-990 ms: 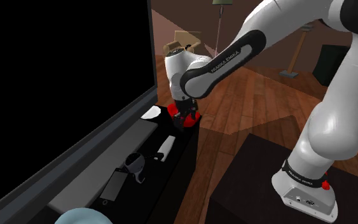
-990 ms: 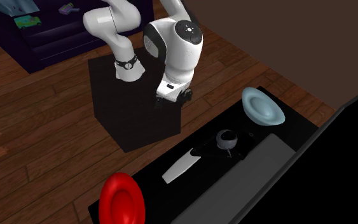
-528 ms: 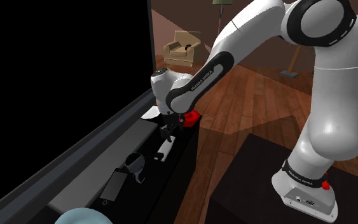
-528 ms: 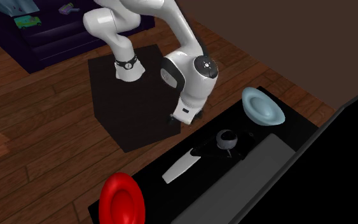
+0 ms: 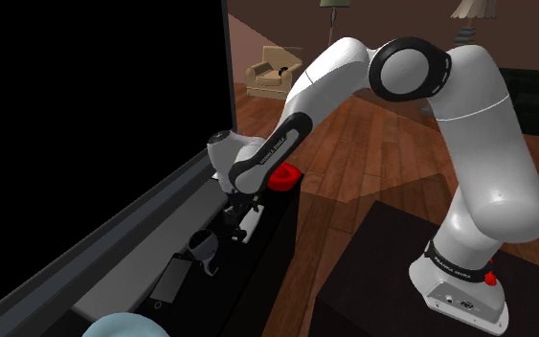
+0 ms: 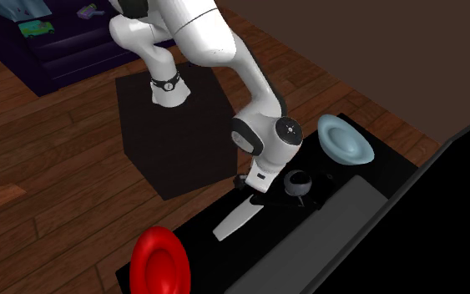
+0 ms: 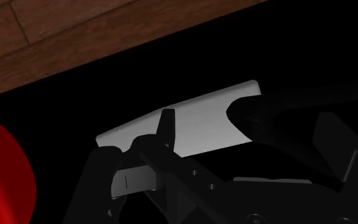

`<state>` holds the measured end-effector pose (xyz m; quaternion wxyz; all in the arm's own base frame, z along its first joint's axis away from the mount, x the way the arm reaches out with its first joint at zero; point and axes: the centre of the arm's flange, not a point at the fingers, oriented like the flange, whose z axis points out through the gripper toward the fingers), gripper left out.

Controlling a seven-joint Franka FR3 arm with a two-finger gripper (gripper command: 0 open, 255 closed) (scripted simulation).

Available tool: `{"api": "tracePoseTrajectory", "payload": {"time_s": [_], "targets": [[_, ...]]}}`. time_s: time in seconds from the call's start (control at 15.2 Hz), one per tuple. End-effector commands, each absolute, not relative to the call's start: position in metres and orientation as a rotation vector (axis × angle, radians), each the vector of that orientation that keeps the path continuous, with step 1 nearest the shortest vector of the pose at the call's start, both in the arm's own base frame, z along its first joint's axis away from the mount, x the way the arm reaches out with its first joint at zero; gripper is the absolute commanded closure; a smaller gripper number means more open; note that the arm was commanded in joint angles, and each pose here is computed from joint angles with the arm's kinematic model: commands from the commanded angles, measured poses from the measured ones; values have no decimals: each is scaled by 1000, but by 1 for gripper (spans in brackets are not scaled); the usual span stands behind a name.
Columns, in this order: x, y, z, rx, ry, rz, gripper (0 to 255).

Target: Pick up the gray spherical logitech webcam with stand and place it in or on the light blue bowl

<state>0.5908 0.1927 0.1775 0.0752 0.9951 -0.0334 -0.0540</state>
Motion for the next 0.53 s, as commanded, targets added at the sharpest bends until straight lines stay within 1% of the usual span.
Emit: {"api": "tracePoseTrajectory", "payload": {"time_s": [0.0,0.2,0.46], "targets": [[607,201,157,2984,-110,-164,0],[629,213,126,2983,-124,-167,0],[626,210,105,2983,-124,-167,0]]}}
